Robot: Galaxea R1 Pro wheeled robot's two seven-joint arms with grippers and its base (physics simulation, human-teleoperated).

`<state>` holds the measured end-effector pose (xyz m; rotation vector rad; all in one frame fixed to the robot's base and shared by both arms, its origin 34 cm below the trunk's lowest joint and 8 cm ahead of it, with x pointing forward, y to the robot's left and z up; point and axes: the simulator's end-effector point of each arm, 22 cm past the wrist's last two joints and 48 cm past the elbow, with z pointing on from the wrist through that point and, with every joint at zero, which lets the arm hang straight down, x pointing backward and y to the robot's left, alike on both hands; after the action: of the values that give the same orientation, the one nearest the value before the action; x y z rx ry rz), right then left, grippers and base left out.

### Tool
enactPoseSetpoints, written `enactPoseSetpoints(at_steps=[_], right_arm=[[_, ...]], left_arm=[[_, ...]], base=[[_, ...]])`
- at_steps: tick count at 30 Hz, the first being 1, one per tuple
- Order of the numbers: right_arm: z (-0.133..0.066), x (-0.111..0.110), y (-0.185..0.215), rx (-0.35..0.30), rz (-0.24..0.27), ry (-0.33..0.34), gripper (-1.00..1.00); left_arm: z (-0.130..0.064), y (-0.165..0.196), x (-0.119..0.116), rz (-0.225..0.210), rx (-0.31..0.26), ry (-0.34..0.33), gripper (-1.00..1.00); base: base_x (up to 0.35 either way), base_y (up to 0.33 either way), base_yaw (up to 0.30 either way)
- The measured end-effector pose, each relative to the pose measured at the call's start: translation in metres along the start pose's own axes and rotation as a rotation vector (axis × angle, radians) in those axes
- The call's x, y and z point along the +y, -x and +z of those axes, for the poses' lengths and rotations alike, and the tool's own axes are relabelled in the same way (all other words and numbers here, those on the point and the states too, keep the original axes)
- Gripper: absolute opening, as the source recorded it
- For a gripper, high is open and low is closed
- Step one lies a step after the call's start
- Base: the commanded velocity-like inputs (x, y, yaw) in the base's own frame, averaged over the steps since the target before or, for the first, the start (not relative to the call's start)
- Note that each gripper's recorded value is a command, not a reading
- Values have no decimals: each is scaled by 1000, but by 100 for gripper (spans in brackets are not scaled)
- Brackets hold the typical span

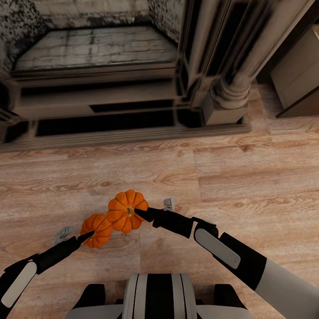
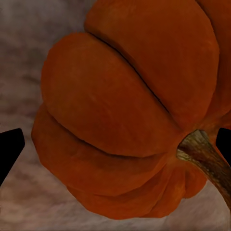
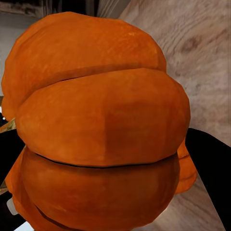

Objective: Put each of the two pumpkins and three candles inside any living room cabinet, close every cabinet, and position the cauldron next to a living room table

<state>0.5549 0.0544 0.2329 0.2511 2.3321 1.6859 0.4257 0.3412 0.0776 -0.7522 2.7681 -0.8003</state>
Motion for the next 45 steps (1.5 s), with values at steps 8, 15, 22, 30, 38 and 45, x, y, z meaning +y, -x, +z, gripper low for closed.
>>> enactPoseSetpoints(at_steps=[8,15,22,30,38,45], right_arm=[[0,0,0,0,0,1,-100],[0,0,0,0,0,0,-100],[0,0,0,0,0,1,-100],[0,0,0,0,0,0,-100],[0,0,0,0,0,0,-100],[0,0,0,0,0,0,-100]], left_arm=[[0,0,0,-3,-1,0,100],[0,4,0,7,-19,0,100],[0,9,0,22,-41,1,-100],[0,9,0,21,-42,1,-100],[-1,8,1,4,-43,-2,-100],[-2,10,4,5,-47,3,-100]], base=[[0,0,0],[0,0,0],[0,0,0],[0,0,0],[0,0,0],[0,0,0]])
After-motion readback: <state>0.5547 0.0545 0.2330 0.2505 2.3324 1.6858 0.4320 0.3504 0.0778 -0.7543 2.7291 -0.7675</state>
